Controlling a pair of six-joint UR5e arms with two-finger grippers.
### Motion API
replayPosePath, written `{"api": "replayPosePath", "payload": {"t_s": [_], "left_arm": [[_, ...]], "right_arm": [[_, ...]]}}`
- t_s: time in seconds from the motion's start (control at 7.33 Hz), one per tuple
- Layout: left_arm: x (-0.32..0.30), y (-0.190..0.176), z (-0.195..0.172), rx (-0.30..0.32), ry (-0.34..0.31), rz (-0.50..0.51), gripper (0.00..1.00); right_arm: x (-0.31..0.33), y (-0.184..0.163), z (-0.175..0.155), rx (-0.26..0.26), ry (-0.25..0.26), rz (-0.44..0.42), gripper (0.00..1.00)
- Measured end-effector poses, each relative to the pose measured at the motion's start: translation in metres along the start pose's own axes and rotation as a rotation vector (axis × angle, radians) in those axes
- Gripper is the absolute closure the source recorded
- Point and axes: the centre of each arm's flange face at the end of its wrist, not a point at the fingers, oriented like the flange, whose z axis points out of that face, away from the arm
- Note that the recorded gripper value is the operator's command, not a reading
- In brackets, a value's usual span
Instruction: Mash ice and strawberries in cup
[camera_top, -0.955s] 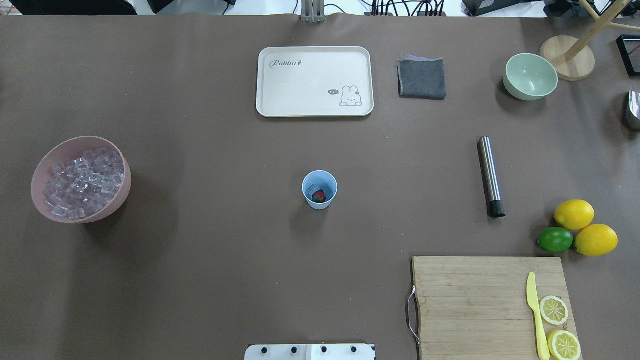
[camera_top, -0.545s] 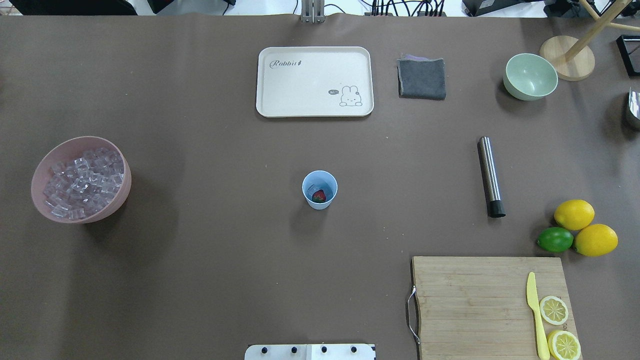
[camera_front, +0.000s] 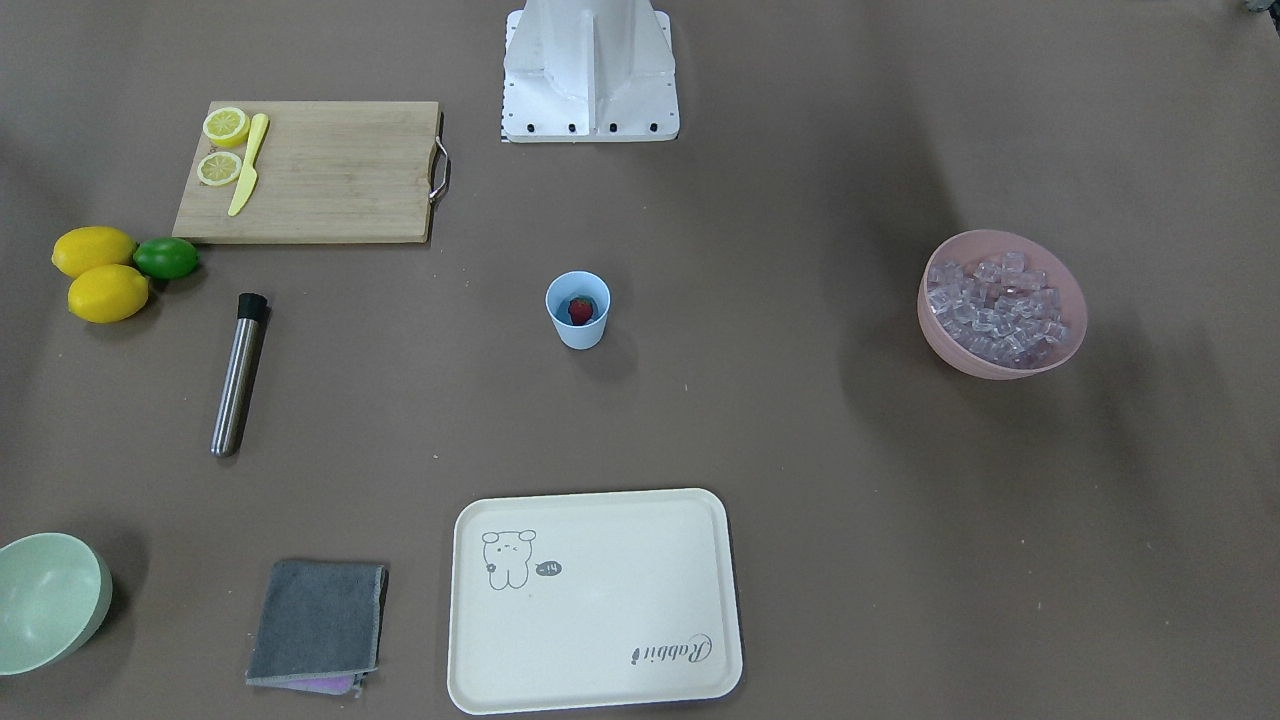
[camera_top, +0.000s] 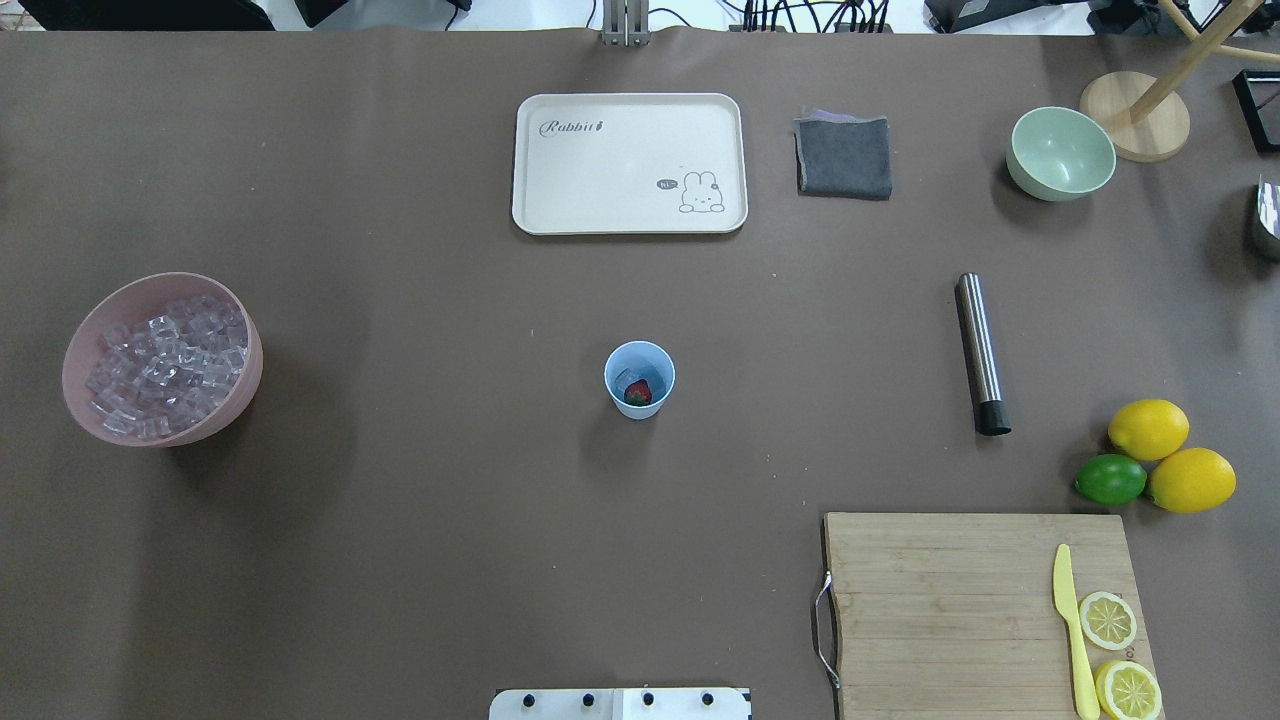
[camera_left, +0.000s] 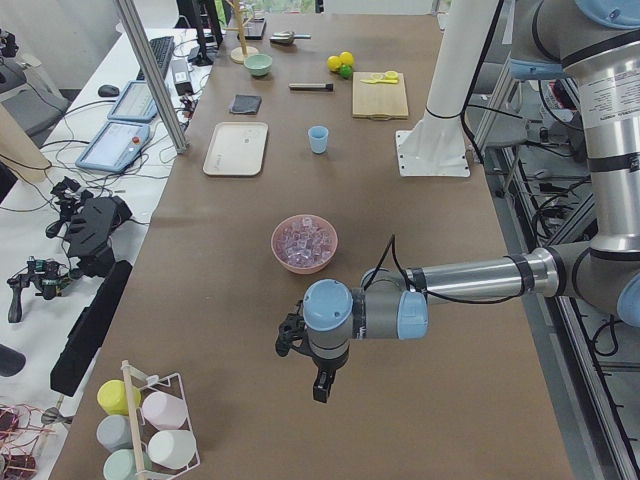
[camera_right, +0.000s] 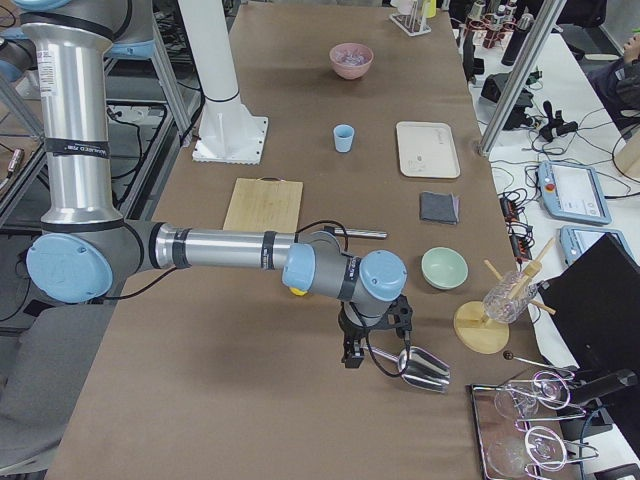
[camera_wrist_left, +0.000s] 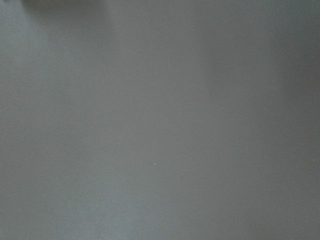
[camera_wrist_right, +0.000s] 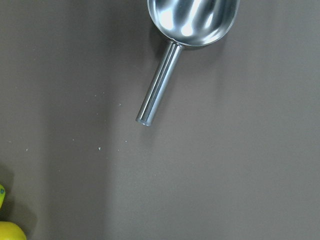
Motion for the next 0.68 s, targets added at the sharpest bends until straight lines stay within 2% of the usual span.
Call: {"api": "replayPosePath", "payload": {"t_s": [0.27,0.68], "left_arm": [[0.0002,-0.0004,-0.0013,0.013,-0.004,0.009,0.02],[0.0007,-0.0012,-0.0027,0.023,-0.007,0.016,0.02]], "right_arm": [[-0.0002,-0.0001,-0.0003,0.015,0.005,-0.016,0.00],[0.0005,0.0002,-0.0001,0.068,0.022,-0.063,0.00]]}}
